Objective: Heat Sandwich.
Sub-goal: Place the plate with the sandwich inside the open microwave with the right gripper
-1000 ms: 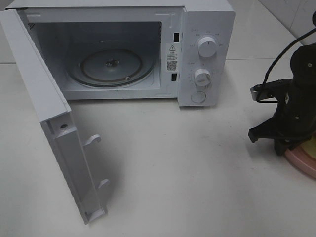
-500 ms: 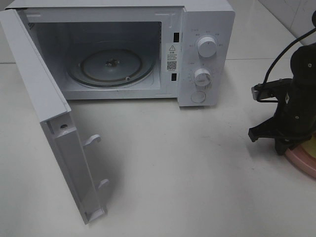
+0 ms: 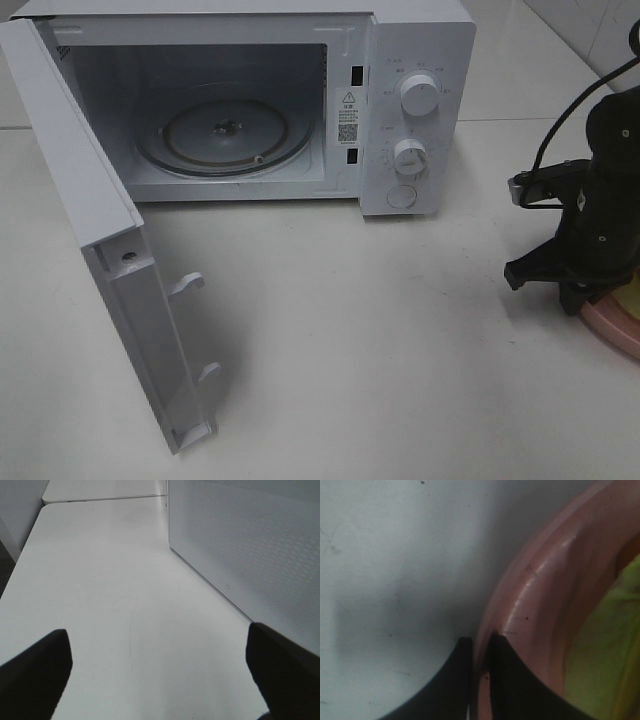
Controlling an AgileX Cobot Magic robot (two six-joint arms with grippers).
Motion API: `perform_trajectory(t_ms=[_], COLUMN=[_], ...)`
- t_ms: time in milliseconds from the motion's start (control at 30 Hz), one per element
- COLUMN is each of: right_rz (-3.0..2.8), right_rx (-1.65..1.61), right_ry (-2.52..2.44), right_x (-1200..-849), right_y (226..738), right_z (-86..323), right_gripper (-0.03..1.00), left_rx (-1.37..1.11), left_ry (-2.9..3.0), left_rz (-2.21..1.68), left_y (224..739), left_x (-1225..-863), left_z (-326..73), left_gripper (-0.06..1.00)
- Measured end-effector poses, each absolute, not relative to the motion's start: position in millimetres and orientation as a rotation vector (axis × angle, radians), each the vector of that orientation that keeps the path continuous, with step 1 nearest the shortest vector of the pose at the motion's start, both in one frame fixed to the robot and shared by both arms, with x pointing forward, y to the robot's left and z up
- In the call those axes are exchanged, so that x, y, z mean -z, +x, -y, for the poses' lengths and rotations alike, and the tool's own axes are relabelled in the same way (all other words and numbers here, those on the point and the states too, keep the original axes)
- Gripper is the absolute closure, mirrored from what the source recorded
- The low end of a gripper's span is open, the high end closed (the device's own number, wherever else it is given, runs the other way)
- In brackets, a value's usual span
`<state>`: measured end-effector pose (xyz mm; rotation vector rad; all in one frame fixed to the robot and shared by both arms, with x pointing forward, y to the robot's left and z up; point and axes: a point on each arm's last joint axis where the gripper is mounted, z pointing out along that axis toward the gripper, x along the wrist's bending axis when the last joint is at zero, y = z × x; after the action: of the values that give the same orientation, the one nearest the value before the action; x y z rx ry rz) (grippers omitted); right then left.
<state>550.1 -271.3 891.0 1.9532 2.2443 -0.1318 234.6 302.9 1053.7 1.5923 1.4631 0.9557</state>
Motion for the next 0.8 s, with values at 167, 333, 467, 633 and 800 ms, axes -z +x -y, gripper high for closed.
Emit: perform_trajectory(t_ms=[167,333,467,633,800], right_rz=[-2.27,-2.272,-2.257,-2.261,-2.272], right_rx=[0.194,0.279,0.329,0.327,0.352], right_ry=[1.895,1.839,1.8,1.767,1.719], right_x=[-893,-896,-899,-907,-920], right_y=[547,542,540,535,523], right_z=[263,256,251,238,232], right_gripper=[0.89,0.91,0.92,0.92,0.92], left_rx=[-0.956,-0.956,-0.956,-0.956,-0.956], left_ry=[1.592,1.592,1.592,1.592,1.592], left_rz=[-1.463,-1.463,-1.463,-1.463,-1.463], left_y=[235,235,235,235,235], left_x=[-1054,-1054,-1054,-1054,-1054], left_z=[-303,-303,-303,-303,-303], left_gripper=[0.05,0.05,0.05,0.05,0.05])
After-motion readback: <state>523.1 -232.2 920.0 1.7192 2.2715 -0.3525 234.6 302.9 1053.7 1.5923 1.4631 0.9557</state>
